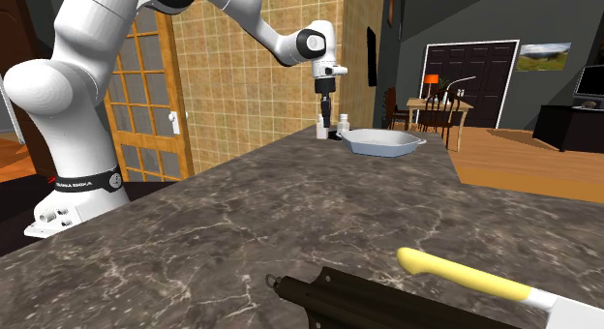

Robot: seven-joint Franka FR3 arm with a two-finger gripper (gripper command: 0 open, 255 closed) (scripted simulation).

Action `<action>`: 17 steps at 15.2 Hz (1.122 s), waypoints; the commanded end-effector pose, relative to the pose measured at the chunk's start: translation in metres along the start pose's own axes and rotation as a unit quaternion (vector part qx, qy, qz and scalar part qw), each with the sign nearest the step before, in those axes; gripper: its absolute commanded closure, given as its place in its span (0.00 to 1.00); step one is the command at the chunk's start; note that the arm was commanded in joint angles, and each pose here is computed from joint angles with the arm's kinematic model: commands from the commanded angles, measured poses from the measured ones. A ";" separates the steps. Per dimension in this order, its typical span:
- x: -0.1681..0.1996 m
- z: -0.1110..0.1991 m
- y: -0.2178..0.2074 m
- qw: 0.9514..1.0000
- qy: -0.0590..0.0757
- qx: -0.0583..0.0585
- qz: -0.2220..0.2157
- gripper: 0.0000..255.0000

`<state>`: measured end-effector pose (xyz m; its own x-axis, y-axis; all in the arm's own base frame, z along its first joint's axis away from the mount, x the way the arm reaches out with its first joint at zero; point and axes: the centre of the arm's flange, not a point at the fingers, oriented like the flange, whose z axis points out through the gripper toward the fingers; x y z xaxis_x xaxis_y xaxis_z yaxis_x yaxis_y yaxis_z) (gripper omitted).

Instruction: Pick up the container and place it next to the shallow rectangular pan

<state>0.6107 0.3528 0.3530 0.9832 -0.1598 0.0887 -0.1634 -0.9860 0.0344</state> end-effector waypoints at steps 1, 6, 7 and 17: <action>0.000 0.000 0.000 1.000 0.000 0.000 0.000 1.00; 0.000 0.000 0.000 1.000 0.000 0.000 0.000 0.00; 0.000 0.000 0.000 1.000 0.000 0.000 0.000 0.00; 0.000 -0.050 0.000 1.000 0.000 0.000 0.000 0.00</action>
<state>0.6067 0.3554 0.4023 0.9831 -0.1598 0.0890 -0.1634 -0.9860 0.0342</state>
